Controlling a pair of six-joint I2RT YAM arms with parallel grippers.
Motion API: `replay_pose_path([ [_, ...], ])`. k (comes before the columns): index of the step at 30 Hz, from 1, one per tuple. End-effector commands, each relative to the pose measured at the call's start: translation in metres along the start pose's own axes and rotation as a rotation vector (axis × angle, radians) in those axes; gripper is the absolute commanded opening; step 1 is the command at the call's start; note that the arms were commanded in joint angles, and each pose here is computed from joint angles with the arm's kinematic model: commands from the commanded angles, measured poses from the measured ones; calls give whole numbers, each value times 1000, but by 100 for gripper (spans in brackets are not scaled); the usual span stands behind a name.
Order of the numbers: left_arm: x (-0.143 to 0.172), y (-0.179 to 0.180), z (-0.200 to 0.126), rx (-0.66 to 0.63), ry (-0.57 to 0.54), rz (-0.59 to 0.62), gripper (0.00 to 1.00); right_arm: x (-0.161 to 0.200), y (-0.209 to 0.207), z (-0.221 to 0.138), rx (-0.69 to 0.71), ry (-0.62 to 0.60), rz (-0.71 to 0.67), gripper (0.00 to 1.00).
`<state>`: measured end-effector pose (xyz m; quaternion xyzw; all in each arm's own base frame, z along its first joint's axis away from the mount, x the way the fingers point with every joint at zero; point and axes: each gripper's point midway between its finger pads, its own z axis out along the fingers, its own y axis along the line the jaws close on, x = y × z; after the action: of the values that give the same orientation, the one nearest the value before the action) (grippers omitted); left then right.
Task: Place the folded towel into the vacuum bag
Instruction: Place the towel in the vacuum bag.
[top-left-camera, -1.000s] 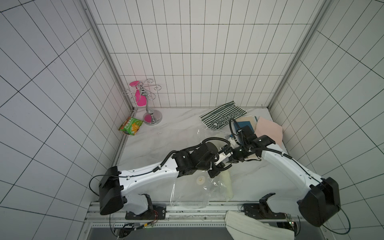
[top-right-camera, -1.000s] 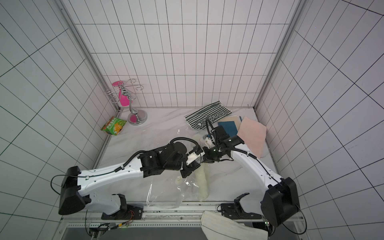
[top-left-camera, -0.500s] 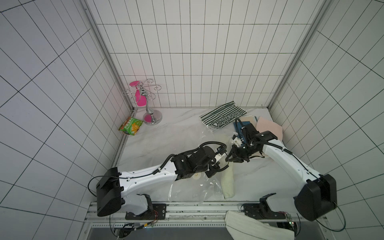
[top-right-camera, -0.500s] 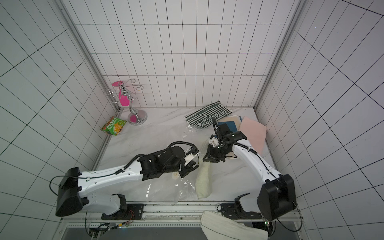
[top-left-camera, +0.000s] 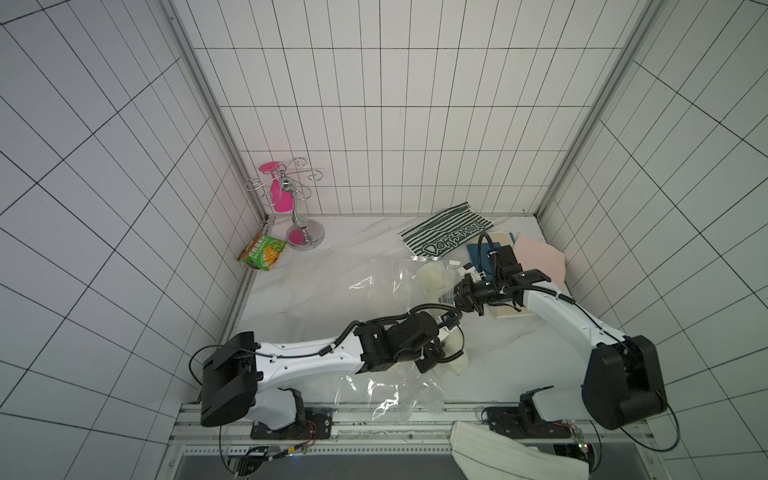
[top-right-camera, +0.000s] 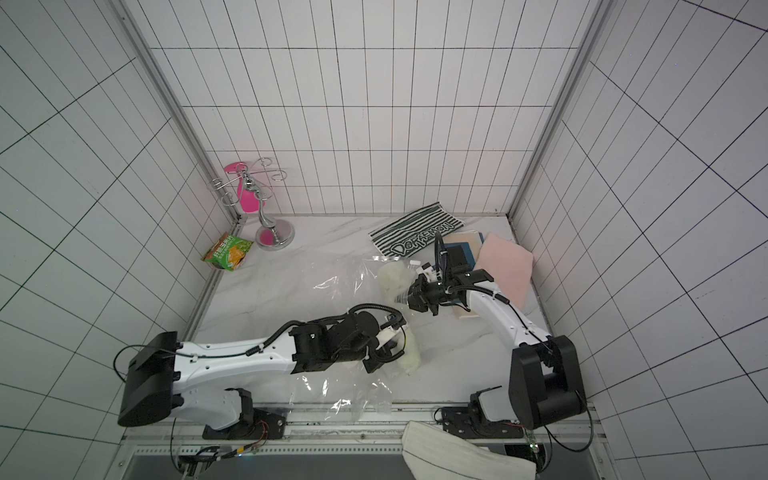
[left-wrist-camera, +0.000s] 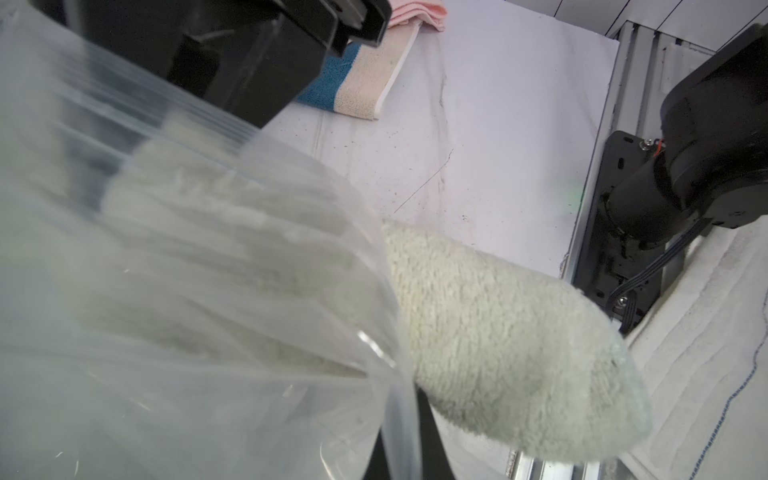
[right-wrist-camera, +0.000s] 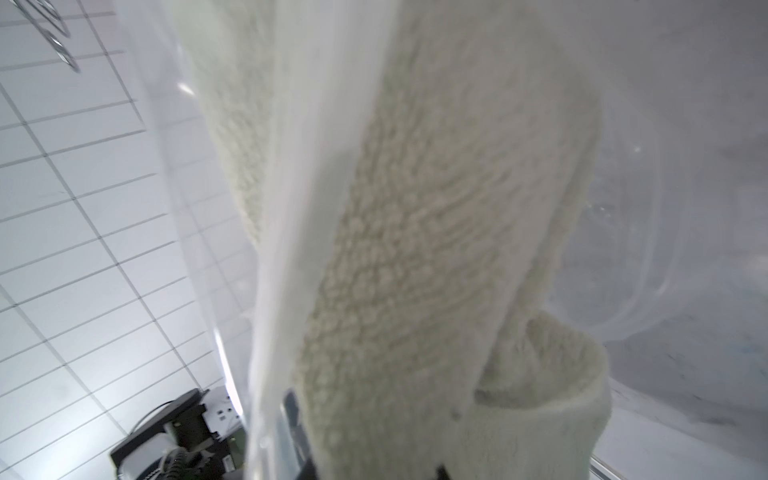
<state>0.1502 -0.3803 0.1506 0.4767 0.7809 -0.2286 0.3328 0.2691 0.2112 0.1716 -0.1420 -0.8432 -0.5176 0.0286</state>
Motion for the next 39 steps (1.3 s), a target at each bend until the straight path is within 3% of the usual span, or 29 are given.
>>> replay_pose_path([
  [1, 12, 3, 3, -30, 27, 26, 0, -22, 35, -23, -266, -21, 50, 0],
  [4, 9, 10, -2, -67, 20, 27, 0, -41, 16, -42, -245, -141, 154, 0],
  [7, -16, 11, -13, -81, -42, 17, 0, -43, -5, -47, -136, -251, 202, 0],
  [12, -56, 28, -41, -99, -152, -39, 0, -35, -51, -79, 271, -412, 143, 0],
  [14, -55, 45, -46, -137, -156, -48, 0, -30, -67, -93, 427, -422, 96, 0],
  [16, -44, 64, -47, -177, -124, -46, 0, -21, -89, -112, 682, -399, 27, 0],
  [18, -41, 67, -49, -145, -124, -58, 0, -19, -98, -117, 782, -363, -12, 0],
  [19, -43, 60, -48, -107, -140, -53, 0, -18, -100, -114, 777, -350, -2, 0],
  [23, -51, 27, -31, 29, -172, -41, 0, -19, -71, -86, 548, -334, 11, 0],
  [27, -33, 11, -1, 4, -63, -3, 0, -11, -28, -55, 257, -207, 44, 0],
  [31, -36, 19, 11, -53, -96, 3, 0, 2, -16, -39, 184, -146, 86, 0],
  [35, -54, 23, 12, -69, -151, 15, 0, -5, -16, -11, 60, -166, 209, 0],
  [39, -53, 12, 17, -15, -139, 11, 0, -42, -16, -6, -107, -300, 369, 0],
])
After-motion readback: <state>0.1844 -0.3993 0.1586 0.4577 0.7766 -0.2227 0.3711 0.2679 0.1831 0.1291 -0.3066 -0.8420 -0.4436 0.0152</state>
